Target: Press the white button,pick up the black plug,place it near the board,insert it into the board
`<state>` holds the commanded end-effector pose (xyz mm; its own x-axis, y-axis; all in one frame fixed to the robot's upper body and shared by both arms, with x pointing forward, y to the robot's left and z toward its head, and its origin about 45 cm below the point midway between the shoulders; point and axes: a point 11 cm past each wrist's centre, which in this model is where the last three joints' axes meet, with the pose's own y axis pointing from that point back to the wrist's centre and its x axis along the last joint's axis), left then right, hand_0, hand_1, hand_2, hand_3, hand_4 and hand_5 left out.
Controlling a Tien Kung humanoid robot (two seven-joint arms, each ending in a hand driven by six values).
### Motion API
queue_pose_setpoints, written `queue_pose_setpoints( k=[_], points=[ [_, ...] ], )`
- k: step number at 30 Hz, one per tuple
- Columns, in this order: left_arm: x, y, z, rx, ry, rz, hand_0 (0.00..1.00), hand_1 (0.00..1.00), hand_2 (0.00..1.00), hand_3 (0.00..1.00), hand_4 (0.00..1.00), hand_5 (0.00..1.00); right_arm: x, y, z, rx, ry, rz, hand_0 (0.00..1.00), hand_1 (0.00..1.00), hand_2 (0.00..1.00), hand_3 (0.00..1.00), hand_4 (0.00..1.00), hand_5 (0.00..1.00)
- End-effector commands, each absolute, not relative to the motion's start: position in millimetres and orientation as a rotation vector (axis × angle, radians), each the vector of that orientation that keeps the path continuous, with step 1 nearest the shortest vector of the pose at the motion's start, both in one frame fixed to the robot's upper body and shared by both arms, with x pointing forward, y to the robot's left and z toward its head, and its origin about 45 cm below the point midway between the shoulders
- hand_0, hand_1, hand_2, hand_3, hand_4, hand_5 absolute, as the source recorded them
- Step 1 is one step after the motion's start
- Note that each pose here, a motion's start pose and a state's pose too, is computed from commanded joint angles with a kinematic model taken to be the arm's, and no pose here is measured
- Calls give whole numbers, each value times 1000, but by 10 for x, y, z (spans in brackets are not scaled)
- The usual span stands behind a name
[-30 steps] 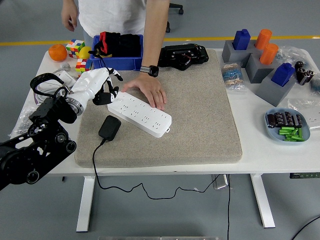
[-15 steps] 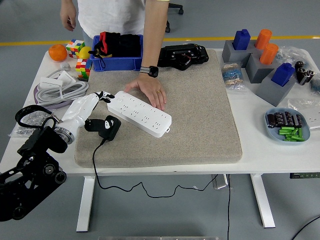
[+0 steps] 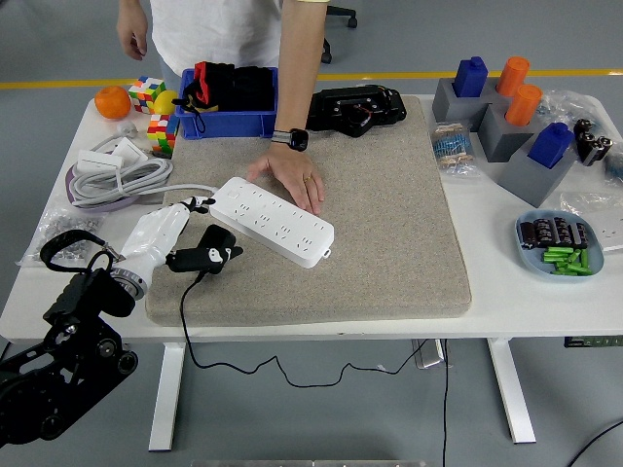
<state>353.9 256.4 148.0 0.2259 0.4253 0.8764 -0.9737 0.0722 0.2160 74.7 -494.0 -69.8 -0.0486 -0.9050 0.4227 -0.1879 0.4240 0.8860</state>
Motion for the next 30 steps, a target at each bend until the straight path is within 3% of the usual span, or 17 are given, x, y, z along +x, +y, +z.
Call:
queue_pose_setpoints(
  k=[3,4,9,10,21,22,27,28,30],
  points=[
    [3543,2551,1451,989,-741,1202,705,798,771,859,998,566,744,-4938,-700,1005,-1529,-783,576,534,548,509,642,387],
    [3543,2547,1440,996,-743,1201,448,702,700,809,998,333,743,-4936,-701,1005,-1529,-783,576,534,548,509,642,388],
    [3554,2525,1386,1016,-747,1186,448,702,700,809,998,333,742,-4932,-703,1006,-1528,-784,576,534,548,509,642,388],
    [3556,2520,1372,1018,-750,1182,331,603,631,761,998,285,740,-4933,-703,1005,-1529,-784,576,534,548,509,642,388],
    [3568,2510,1285,1040,-764,1173,298,568,591,736,989,259,713,-4925,-713,1002,-1528,-789,576,533,547,509,642,388],
    [3571,2506,1291,1035,-767,1176,252,484,541,688,927,107,710,-4925,-713,1001,-1528,-789,577,534,548,509,642,387],
    [3582,2492,1315,1017,-775,1188,252,484,541,688,927,107,717,-4928,-710,1002,-1530,-788,577,534,548,509,642,387],
    [3584,2488,1320,1014,-777,1189,225,413,494,639,863,20,719,-4927,-710,1002,-1531,-788,577,534,548,509,643,388],
    [3586,2482,1325,1011,-779,1189,225,413,494,639,863,20,720,-4926,-710,1002,-1531,-789,577,534,548,509,643,388]
  ],
)
